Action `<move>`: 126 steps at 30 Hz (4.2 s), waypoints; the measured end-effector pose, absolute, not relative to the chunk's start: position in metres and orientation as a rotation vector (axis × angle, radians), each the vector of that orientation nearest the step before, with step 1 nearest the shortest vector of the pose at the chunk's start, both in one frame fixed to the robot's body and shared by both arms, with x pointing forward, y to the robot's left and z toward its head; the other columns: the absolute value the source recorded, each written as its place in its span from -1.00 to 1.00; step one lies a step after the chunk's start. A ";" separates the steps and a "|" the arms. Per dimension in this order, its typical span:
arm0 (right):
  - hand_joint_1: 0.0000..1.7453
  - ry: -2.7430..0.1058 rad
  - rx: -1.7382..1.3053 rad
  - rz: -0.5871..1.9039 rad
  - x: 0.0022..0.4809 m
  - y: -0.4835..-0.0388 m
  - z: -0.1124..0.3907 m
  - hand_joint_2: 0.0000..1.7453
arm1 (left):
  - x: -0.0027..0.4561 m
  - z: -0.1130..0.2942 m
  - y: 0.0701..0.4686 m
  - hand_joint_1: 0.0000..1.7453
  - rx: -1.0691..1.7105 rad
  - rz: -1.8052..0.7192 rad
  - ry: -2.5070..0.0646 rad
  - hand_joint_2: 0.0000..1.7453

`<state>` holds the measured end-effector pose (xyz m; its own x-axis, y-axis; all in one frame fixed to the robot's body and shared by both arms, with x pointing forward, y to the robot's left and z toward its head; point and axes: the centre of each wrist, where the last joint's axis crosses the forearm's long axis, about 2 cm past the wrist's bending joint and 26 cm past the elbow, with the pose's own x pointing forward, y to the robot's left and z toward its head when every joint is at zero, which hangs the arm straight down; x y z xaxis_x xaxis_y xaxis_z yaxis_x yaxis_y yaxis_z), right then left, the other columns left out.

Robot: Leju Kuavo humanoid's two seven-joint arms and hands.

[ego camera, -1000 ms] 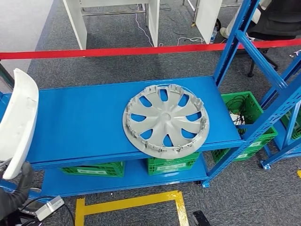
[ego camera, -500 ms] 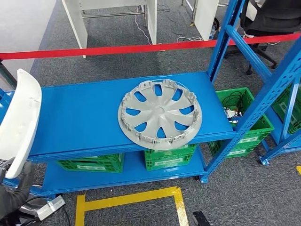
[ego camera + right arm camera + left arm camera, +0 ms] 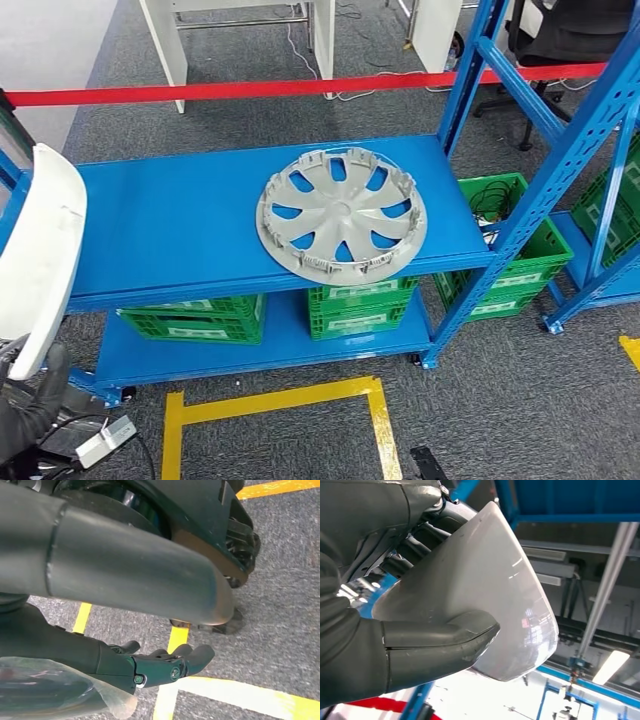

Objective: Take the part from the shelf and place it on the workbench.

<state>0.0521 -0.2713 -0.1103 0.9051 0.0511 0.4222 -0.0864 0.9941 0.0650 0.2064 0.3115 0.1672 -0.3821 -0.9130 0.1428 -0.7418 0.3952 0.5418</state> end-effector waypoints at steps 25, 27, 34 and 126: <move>-1.00 -0.429 0.080 0.069 0.050 -0.251 -0.109 -1.00 | 0.196 0.159 0.322 1.00 1.403 -0.540 -2.190 1.00; -1.00 -0.427 0.083 0.069 0.051 -0.246 -0.109 -1.00 | 0.195 0.159 0.324 1.00 1.408 -0.541 -2.183 1.00; -1.00 -0.418 0.087 0.066 0.052 -0.240 -0.108 -1.00 | 0.195 0.159 0.326 1.00 1.411 -0.528 -2.171 1.00; -1.00 -0.449 0.072 0.015 0.042 -0.234 -0.109 -1.00 | 0.212 0.157 0.322 1.00 1.301 -0.499 -2.189 1.00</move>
